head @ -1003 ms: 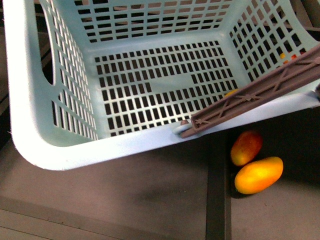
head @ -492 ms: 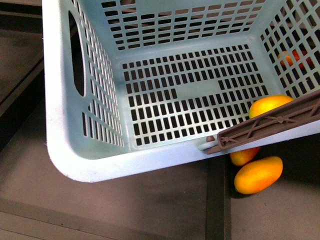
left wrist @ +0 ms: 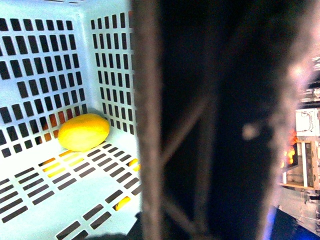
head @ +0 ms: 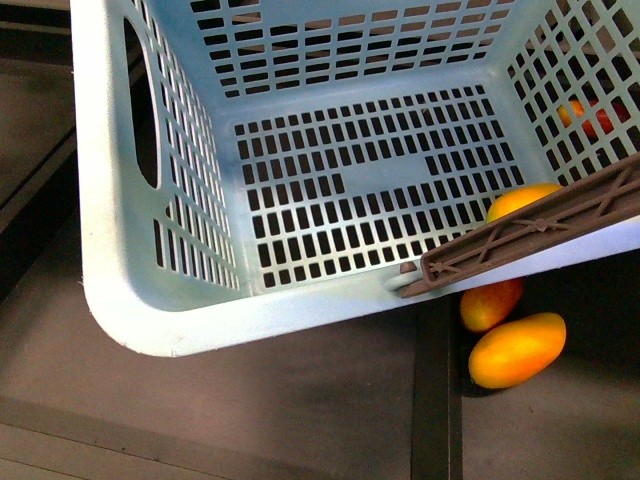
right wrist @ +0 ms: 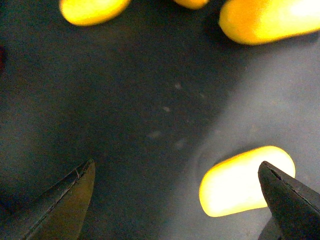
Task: Pick lemon and mango into basket
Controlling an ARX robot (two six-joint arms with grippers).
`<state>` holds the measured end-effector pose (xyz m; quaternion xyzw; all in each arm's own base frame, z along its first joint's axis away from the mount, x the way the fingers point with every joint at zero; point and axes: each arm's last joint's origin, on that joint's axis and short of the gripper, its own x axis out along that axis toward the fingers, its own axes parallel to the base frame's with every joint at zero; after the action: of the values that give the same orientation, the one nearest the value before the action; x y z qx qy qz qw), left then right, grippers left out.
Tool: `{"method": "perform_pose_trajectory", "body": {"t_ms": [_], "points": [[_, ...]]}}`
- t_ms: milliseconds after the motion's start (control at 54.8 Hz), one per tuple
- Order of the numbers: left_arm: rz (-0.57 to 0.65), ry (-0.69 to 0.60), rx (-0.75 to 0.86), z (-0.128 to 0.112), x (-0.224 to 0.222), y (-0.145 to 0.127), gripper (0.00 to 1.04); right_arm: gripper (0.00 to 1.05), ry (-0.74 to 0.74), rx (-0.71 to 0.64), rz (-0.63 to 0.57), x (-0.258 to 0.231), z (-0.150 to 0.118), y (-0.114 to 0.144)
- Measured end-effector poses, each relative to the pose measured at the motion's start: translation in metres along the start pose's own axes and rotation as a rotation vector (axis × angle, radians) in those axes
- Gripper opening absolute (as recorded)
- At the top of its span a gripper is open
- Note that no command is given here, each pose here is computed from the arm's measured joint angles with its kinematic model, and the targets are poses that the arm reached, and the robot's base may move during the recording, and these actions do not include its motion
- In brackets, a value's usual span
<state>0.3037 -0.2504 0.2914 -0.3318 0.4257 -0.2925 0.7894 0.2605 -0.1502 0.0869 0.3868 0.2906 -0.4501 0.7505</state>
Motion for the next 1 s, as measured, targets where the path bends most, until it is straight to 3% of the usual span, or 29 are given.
{"method": "perform_pose_trajectory", "body": {"t_ms": [128, 511, 1003], "points": [[0.001, -0.001, 0.001, 0.000, 0.000, 0.000, 0.04, 0.96, 0.087, 0.040, -0.084, 0.027, -0.024, -0.015], [0.005, -0.006, 0.001, 0.000, 0.000, 0.000, 0.04, 0.96, 0.151, 0.059, -0.172, 0.055, -0.049, -0.041], [0.005, -0.007, 0.001, 0.000, 0.000, 0.000, 0.04, 0.96, 0.159, 0.076, -0.237, 0.067, -0.052, -0.058]]}}
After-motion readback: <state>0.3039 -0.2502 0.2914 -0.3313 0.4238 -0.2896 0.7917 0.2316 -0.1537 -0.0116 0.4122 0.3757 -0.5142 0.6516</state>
